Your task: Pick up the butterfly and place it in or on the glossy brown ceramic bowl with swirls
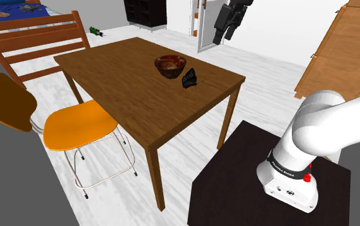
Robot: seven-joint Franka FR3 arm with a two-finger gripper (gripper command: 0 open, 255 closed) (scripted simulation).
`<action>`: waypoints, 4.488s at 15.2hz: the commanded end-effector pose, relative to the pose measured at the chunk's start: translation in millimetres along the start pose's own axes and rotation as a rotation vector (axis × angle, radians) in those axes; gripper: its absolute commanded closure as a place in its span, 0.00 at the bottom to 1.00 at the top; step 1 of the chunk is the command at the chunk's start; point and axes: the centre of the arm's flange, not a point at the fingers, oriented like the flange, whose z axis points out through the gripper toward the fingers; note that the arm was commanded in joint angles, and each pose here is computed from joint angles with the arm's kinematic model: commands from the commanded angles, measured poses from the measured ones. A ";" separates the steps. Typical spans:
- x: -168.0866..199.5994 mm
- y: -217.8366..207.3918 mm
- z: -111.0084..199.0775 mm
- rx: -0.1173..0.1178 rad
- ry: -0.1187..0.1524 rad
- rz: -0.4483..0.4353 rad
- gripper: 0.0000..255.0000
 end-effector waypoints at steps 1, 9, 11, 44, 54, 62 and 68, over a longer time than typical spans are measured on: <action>0.0 0.0 0.0 0.000 0.000 0.000 0.00; -3.0 9.1 102.2 -0.146 0.125 -0.021 0.00; -1.7 13.6 127.4 -0.182 0.156 -0.026 0.00; 42.8 83.7 323.3 -0.429 0.368 -0.061 1.00; 47.4 81.9 302.9 -0.429 0.368 -0.061 1.00; 56.8 78.4 261.9 -0.429 0.368 -0.061 1.00; 63.9 75.8 231.1 -0.429 0.368 -0.061 1.00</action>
